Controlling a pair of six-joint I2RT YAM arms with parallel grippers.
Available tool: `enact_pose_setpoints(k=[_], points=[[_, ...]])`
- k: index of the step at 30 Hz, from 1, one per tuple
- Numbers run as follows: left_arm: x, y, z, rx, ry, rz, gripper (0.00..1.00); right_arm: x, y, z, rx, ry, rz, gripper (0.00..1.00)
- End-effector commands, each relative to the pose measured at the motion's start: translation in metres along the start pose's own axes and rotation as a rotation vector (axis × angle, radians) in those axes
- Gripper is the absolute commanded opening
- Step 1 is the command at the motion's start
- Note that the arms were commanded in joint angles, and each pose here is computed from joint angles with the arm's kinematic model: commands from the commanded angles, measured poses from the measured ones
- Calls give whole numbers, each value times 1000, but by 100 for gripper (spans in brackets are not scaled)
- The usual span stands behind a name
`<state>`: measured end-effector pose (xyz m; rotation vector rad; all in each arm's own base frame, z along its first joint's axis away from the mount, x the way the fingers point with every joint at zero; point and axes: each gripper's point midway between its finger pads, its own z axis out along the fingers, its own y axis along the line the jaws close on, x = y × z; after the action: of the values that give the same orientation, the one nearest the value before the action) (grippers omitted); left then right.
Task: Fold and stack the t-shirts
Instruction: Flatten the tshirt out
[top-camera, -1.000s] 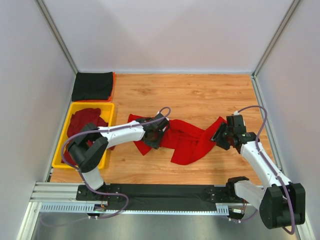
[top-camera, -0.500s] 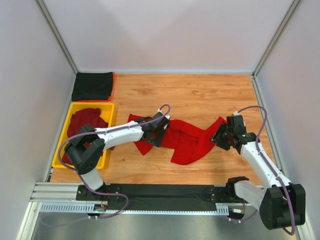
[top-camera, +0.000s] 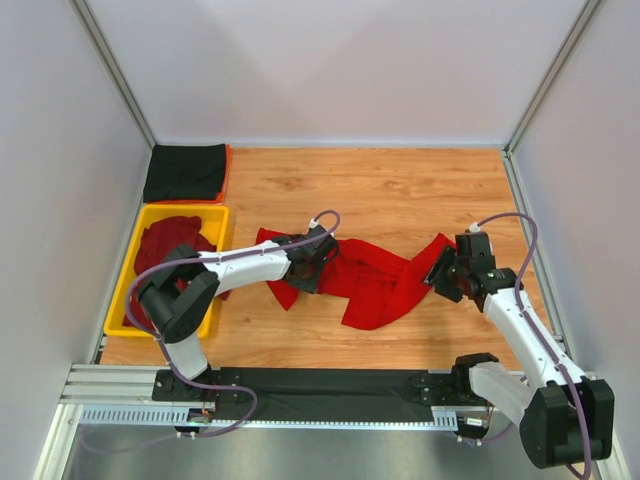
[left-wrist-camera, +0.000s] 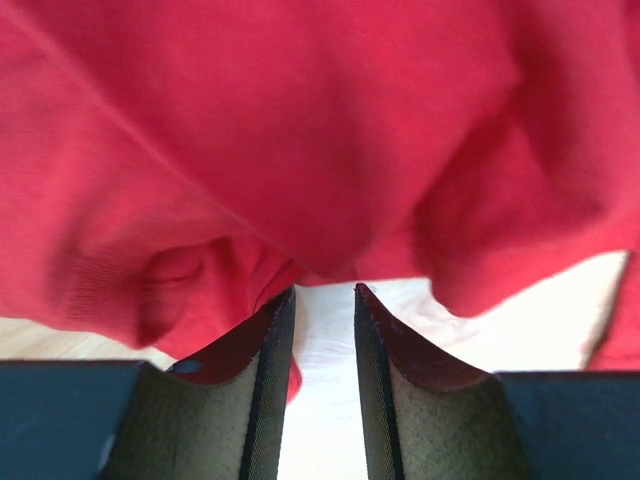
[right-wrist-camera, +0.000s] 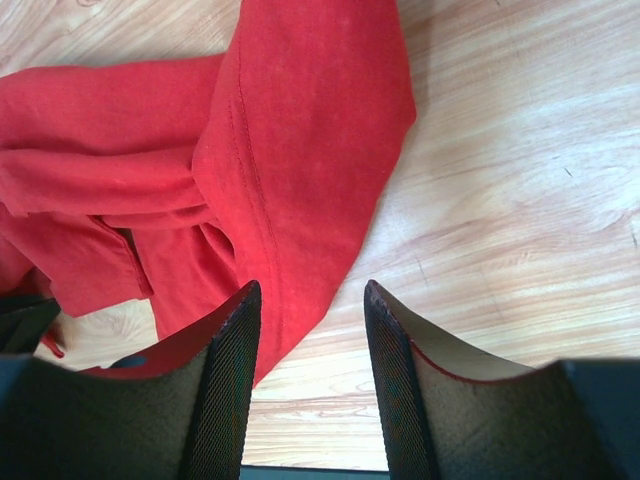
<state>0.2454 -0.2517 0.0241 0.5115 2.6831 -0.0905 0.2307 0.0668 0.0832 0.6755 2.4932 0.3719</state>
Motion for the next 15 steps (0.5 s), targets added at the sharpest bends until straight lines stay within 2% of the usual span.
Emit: enact_pose_setpoints(k=[1, 15], points=[[-15, 12, -5, -30, -48, -20, 38, -12, 6, -10, -14, -47, -20, 48], [-16, 3, 7, 15, -42, -19, 37, -13, 3, -11, -4, -56, -30, 48]])
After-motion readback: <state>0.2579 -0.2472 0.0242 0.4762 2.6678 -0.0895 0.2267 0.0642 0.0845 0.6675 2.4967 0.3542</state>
